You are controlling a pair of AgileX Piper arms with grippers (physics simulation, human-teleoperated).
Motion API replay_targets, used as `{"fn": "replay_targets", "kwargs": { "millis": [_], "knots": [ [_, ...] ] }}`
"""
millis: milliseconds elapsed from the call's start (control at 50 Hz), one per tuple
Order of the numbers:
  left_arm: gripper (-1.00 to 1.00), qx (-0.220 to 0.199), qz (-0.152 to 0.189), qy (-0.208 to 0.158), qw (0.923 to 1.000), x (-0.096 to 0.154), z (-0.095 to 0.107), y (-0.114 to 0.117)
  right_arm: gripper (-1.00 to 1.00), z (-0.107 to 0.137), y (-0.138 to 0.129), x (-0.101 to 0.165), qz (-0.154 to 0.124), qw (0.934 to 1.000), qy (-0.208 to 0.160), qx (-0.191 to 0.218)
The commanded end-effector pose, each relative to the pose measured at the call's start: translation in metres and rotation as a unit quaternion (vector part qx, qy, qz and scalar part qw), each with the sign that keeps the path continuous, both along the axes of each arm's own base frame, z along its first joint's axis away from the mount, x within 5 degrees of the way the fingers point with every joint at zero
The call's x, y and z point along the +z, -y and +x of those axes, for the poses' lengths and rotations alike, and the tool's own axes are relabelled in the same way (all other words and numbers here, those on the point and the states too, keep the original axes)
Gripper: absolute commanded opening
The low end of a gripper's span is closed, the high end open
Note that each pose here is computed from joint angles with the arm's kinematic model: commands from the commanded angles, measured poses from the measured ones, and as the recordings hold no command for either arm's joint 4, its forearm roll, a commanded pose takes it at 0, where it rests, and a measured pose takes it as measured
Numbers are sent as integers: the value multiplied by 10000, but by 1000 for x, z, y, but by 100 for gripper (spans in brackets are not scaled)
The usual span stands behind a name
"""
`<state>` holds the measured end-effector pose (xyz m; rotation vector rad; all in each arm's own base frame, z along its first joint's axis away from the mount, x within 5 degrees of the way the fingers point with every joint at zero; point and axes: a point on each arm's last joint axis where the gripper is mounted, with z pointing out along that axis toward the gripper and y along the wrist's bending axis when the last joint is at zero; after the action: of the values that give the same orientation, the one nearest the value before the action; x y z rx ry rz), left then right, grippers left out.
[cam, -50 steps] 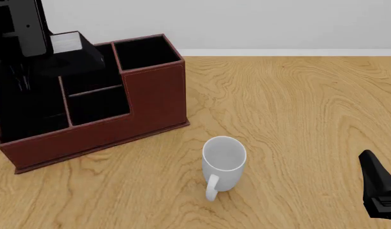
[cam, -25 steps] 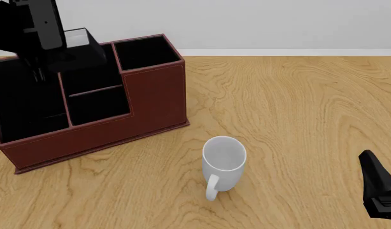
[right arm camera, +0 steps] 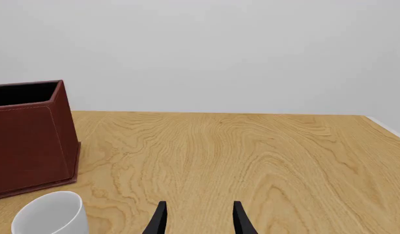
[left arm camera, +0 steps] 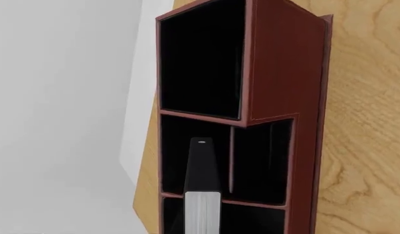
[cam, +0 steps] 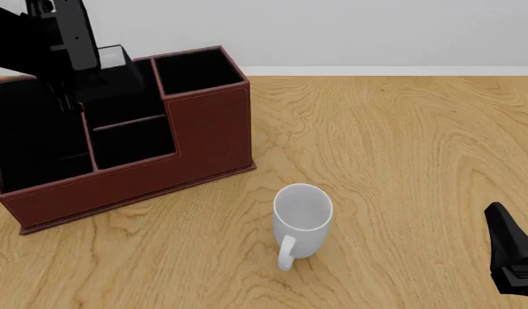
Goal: Pick up the book and place it in the front compartment of the caddy.
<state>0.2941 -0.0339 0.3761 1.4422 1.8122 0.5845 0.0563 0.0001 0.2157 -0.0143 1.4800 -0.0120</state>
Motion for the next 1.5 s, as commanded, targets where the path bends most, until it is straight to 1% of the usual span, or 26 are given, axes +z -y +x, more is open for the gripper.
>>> {"fn": "replay_targets", "kwargs": {
  "millis": [20, 160, 460, 540, 700, 880, 940, 1160, 1220, 1260, 1340, 1500],
  "knots": [
    [-100, 73, 68, 49, 9999, -6, 7, -6, 100, 0, 0, 0, -3, 10000, 0, 1],
    [-100, 156, 45, 38, 9999, -7, 11, -10, 100, 0, 0, 0, 1, 10000, 1, 1],
    [-100, 154, 67, 5, 9999, -15, 20, -10, 100, 0, 0, 0, -1, 10000, 1, 1],
    [-100, 172, 84, 11, 9998, -20, 26, -11, 100, 0, 0, 0, 0, 10000, 0, 0],
    [-100, 181, 28, 57, 9998, -20, 36, -9, 100, 0, 0, 0, 2, 10000, -1, 0],
    [-100, 186, 39, 27, 9998, -26, 47, -9, 100, 0, 0, 0, 0, 10000, 0, 1],
    [-100, 159, 4, 2, 9999, -26, 48, -5, 100, 0, 0, 0, 0, 10000, -1, 0],
    [-100, 227, 24, -33, 9997, -34, 56, -10, 100, 0, 0, 0, -1, 10000, -1, 0],
    [-100, 231, 51, -65, 9997, -37, 55, -11, 100, 0, 0, 0, -2, 10000, 0, 1],
    [-100, 222, 13, -133, 9997, -37, 55, -8, 100, 0, 0, 0, 0, 10000, -1, 0],
    [-100, 267, 51, -132, 9995, -40, 56, -14, 100, 0, 0, 0, -1, 10000, 0, 0],
    [-100, 356, -1, -131, 9993, -43, 64, -16, 100, 0, 0, 0, -1, 10000, 0, 0]
  ]
}}
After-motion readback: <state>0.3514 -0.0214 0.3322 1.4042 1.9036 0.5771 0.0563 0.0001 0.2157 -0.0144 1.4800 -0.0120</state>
